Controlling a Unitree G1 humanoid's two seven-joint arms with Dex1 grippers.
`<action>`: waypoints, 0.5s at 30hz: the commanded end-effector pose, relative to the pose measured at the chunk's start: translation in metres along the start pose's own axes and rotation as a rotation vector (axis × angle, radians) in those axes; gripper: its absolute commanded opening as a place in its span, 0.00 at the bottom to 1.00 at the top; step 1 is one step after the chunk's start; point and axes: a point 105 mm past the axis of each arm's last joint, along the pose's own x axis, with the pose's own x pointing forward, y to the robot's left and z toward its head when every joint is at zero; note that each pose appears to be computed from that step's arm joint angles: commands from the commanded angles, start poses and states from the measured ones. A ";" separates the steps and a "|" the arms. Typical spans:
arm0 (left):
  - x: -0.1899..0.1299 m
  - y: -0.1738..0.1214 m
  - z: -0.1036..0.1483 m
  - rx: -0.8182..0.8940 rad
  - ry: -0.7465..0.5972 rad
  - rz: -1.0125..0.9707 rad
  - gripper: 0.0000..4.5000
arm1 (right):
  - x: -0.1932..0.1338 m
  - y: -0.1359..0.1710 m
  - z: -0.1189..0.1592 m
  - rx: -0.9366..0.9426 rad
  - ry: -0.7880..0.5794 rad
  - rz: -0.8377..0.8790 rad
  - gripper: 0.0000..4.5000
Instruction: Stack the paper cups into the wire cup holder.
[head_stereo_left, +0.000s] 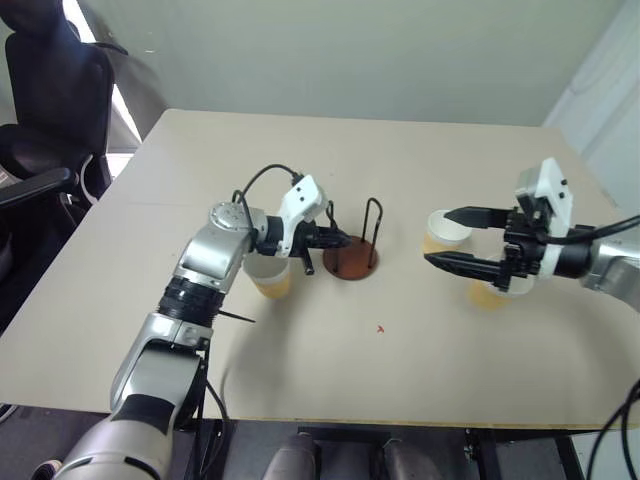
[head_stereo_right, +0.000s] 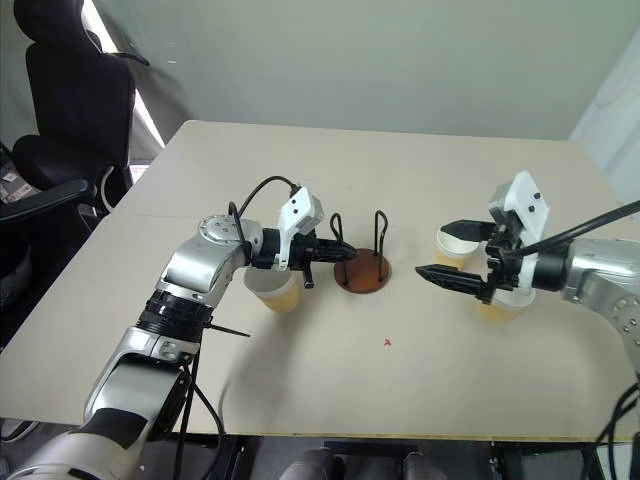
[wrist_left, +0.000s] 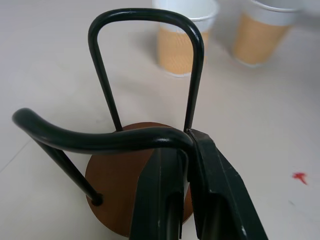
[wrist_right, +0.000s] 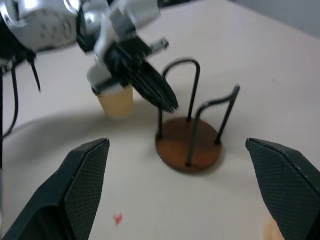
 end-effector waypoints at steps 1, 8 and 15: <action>-0.004 -0.016 0.035 0.131 -0.043 -0.067 0.01 | -0.018 -0.001 0.015 -0.083 -0.005 -0.019 1.00; -0.008 -0.040 0.058 0.215 -0.059 -0.158 0.01 | -0.034 0.000 0.018 -0.128 0.048 -0.035 1.00; -0.004 -0.066 0.048 0.184 -0.039 -0.238 0.01 | -0.052 0.008 0.011 -0.148 0.134 -0.043 1.00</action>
